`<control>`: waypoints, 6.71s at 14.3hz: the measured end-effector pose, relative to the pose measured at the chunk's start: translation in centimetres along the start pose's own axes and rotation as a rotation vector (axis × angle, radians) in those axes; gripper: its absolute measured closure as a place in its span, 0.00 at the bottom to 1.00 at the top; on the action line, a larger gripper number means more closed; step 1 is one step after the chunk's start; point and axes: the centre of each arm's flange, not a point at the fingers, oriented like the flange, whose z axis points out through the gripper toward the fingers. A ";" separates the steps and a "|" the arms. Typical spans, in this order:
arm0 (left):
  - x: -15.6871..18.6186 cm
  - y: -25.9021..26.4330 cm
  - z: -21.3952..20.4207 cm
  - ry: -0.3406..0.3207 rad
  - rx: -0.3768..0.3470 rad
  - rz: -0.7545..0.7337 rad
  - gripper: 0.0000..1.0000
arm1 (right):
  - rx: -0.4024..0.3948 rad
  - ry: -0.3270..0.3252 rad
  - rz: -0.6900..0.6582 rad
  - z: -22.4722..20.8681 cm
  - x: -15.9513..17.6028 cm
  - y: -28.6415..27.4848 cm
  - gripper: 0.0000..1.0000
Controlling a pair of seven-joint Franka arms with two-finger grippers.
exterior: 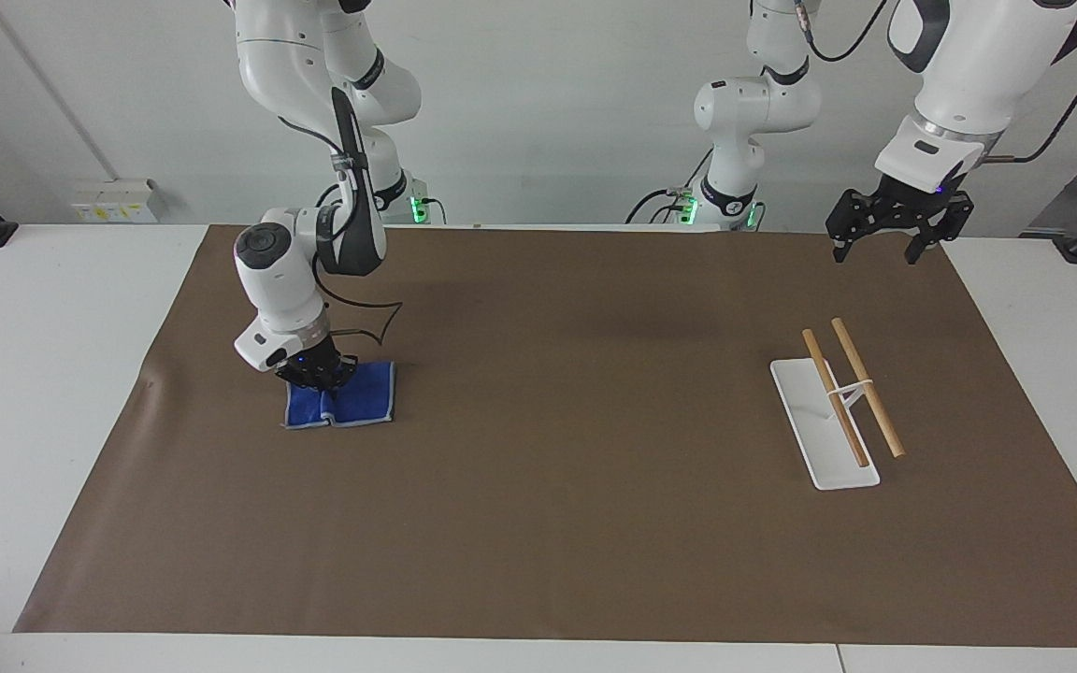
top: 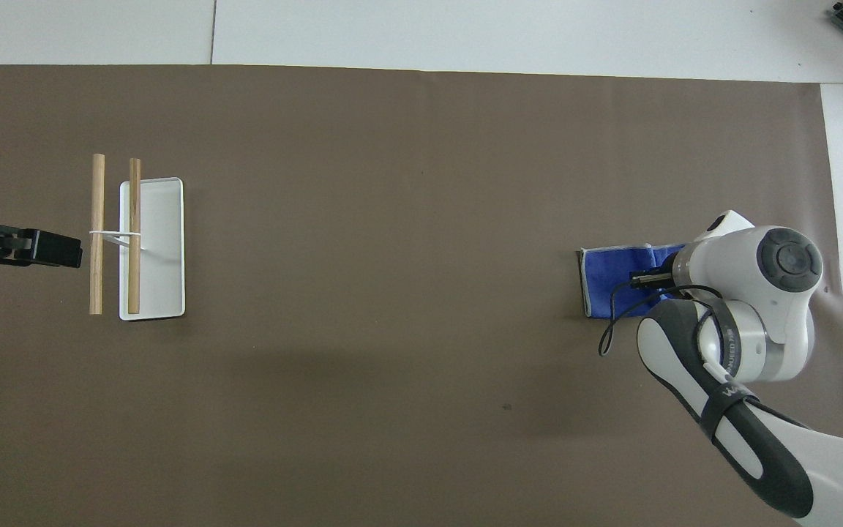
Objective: Right arm passes towel to left arm to hang
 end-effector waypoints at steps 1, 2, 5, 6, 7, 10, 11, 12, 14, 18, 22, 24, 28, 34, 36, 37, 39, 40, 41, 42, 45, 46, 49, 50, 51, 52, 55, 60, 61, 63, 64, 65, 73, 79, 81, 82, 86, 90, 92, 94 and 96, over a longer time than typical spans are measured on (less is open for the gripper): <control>0.0 0.0 0.0 0.000 0.000 0.000 0.00 | 0.016 -0.007 0.008 -1.0 0.7 -0.4 0.96; 0.0 0.0 0.0 0.000 0.000 0.000 0.00 | 0.036 -0.011 0.022 -2.4 1.7 -0.7 0.96; 0.0 0.1 0.0 0.000 -0.010 -0.023 0.00 | 0.113 0.000 0.070 -7.5 4.4 -1.1 0.96; 0.0 0.4 0.0 0.000 -0.038 -0.060 0.00 | 0.133 0.011 0.080 -9.1 5.0 -1.3 0.96; 0.1 0.8 0.1 0.005 -0.072 -0.112 0.00 | 0.150 0.027 0.095 -10.6 5.6 -1.4 0.96; 0.5 2.4 1.6 0.087 -0.153 -0.354 0.00 | 0.255 0.075 0.200 -13.8 7.1 -3.8 0.96; 0.6 3.4 2.2 0.118 -0.171 -0.445 0.00 | 0.313 0.083 0.255 -14.7 7.4 -4.8 0.96; 0.6 4.6 2.7 0.144 -0.188 -0.534 0.00 | 0.374 0.086 0.307 -15.4 7.7 -5.7 0.96; 0.3 6.8 3.2 0.181 -0.222 -0.691 0.00 | 0.503 0.086 0.423 -16.6 8.2 -7.8 0.96; 0.0 10.5 3.4 0.203 -0.356 -0.915 0.00 | 0.717 0.059 0.690 -17.4 8.6 -13.3 0.96; -0.2 14.9 4.2 0.241 -0.470 -1.095 0.00 | 0.874 -0.016 0.901 -17.7 8.1 -18.8 0.96; 0.1 17.4 6.0 0.245 -0.527 -1.145 0.00 | 0.946 -0.044 0.969 -17.7 7.5 -21.7 0.96; 2.0 20.5 10.0 0.250 -0.636 -1.227 0.00 | 1.058 -0.084 1.102 -17.6 6.1 -26.1 0.96; 3.7 21.6 12.7 0.282 -0.741 -1.272 0.00 | 1.162 -0.138 1.245 -17.3 5.4 -27.2 0.96; 4.3 21.5 12.5 0.293 -0.769 -1.283 0.00 | 1.164 -0.141 1.247 -17.3 5.4 -27.2 0.96; 4.7 21.5 12.2 0.295 -0.782 -1.290 0.00 | 1.163 -0.143 1.245 -17.3 5.3 -27.4 0.96; 5.4 21.6 11.6 0.291 -0.806 -1.309 0.03 | 1.162 -0.149 1.236 -17.3 5.1 -28.0 0.96; 5.7 21.6 11.3 0.291 -0.815 -1.315 0.13 | 1.160 -0.150 1.229 -17.4 4.8 -28.6 0.96; 5.8 21.7 11.2 0.290 -0.819 -1.315 0.17 | 1.158 -0.138 1.228 -17.5 4.5 -29.2 0.96; 5.8 21.9 11.3 0.288 -0.821 -1.315 0.18 | 1.156 -0.124 1.228 -17.6 4.2 -29.8 0.96; 5.8 22.1 11.6 0.279 -0.819 -1.315 0.36 | 1.153 -0.120 1.219 -17.6 3.6 -30.8 0.96; 5.9 22.1 11.7 0.278 -0.817 -1.315 0.45 | 1.153 -0.120 1.220 -17.6 3.7 -30.8 0.96; 5.8 22.3 12.2 0.282 -0.785 -1.259 0.85 | 1.152 -0.118 1.222 -17.6 3.7 -30.7 0.96; 5.7 22.4 12.6 0.275 -0.751 -1.213 0.94 | 1.152 -0.119 1.222 -17.6 3.7 -30.7 0.96; 5.6 22.4 13.0 0.268 -0.721 -1.174 0.94 | 1.152 -0.119 1.222 -17.6 3.7 -30.7 0.96; 5.6 22.3 13.3 0.265 -0.703 -1.147 0.98 | 1.151 -0.119 1.222 -17.5 3.7 -30.7 0.96; 5.8 21.7 13.5 0.269 -0.685 -1.128 0.98 | 1.150 -0.119 1.223 -17.5 3.7 -30.7 0.90; 6.9 18.0 13.9 0.327 -0.644 -1.076 0.98 | 1.055 0.084 1.047 -15.5 3.9 -28.2 0.37; 7.2 16.7 14.0 0.341 -0.633 -1.077 0.98 | 1.003 0.141 0.978 -14.5 4.1 -26.8 0.27; 7.8 14.2 14.2 0.363 -0.615 -1.090 0.98 | 0.891 0.248 0.841 -13.1 5.0 -23.0 0.07; 8.0 13.1 14.3 0.371 -0.608 -1.102 0.98 | 0.833 0.297 0.771 -12.7 5.5 -21.1 0.00; 8.2 11.9 14.4 0.379 -0.601 -1.120 0.98 | 0.774 0.340 0.699 -12.6 6.1 -19.3 0.00; 8.2 -2.1 15.5 0.370 -0.454 -1.250 0.98 | 0.227 0.340 0.129 -11.8 8.3 -8.3 0.00; 6.3 -7.1 9.9 0.307 -0.281 -1.171 0.98 | 0.102 0.105 0.094 -16.3 8.2 -0.8 0.00; 6.1 -7.2 9.1 0.306 -0.220 -1.137 0.98 | 0.091 0.042 0.109 -19.2 7.5 1.1 0.00; 6.1 -7.6 9.2 0.308 -0.208 -1.137 0.98 | 0.079 0.018 0.115 -20.7 6.9 1.9 0.00; 5.5 -10.3 9.7 0.319 -0.157 -1.095 0.98 | 0.056 -0.016 0.181 -26.3 4.2 2.8 0.00; 5.5 -11.3 10.9 0.340 -0.132 -1.026 0.98 | 0.032 -0.024 0.213 -30.3 1.4 2.8 0.00; 6.0 -11.3 12.2 0.367 -0.137 -1.016 0.98 | 0.020 -0.051 0.224 -30.4 0.5 3.5 0.00; 6.5 -11.1 13.3 0.384 -0.141 -1.010 0.98 | 0.018 -0.064 0.229 -30.0 0.3 3.9 0.00; 6.9 -11.0 14.3 0.400 -0.145 -1.005 0.98 | 0.010 -0.075 0.215 -29.5 0.2 3.9 0.00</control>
